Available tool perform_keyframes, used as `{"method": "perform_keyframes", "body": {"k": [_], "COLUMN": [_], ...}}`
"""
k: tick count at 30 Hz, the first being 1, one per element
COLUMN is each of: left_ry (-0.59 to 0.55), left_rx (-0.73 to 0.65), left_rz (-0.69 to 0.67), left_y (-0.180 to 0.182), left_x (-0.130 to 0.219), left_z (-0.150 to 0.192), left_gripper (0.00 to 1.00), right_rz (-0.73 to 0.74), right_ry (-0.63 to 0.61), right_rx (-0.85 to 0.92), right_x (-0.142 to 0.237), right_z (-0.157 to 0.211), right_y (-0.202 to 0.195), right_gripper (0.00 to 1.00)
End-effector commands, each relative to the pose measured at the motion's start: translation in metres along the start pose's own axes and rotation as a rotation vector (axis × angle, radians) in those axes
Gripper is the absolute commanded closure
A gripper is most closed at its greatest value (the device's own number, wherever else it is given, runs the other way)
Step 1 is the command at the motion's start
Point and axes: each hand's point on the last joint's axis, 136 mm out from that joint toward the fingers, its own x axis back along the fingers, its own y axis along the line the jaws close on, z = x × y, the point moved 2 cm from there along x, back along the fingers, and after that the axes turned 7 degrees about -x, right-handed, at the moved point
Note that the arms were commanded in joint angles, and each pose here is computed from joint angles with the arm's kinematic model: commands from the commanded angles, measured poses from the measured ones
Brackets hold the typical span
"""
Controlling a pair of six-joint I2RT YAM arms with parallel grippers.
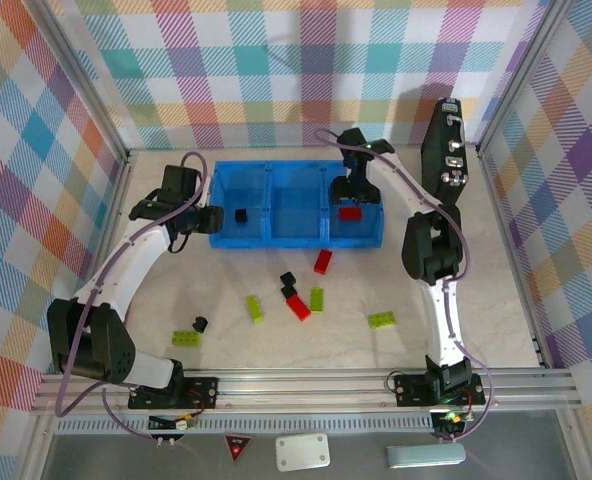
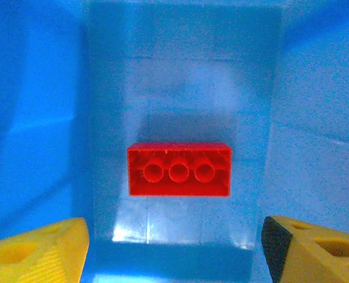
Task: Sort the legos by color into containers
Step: Pick up the lego from the bottom-left of the table.
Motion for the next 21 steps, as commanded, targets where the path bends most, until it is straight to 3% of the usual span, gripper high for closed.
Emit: {"method": "perform_keyframes", "body": {"k": [1,5,10,21], "left_ry": [-0.033,-0.012,0.019,0.148], "left_rx": [0.009,0.027,0.062,0.16], "left_rz": [0.025,0.035,0.014,0.017], "left_y": [-0.001,-0.003,-0.001,-0.017], "left_x": [0.006,0.005,0.007,0.002], "left_z": [-0.004,-0.004,-0.006,0.012], "left_gripper": [0.41,0.42,0.5,0.5], "right_rz": [-0.014,-0.02,-0.043,-0.089], "right_ry": [-0.009,-0.019,-0.029,-0.009], "right_rx": [-0.001,0.009,0.017,0.012], "right_x": [0.028,0.044,0.063,0.079], "right_z": [0.011,0.023,0.044,0.098], "right_y": [0.002,0.004,0.008,0.009], "right_gripper": [0.22,0.22,0.22,0.22]}}
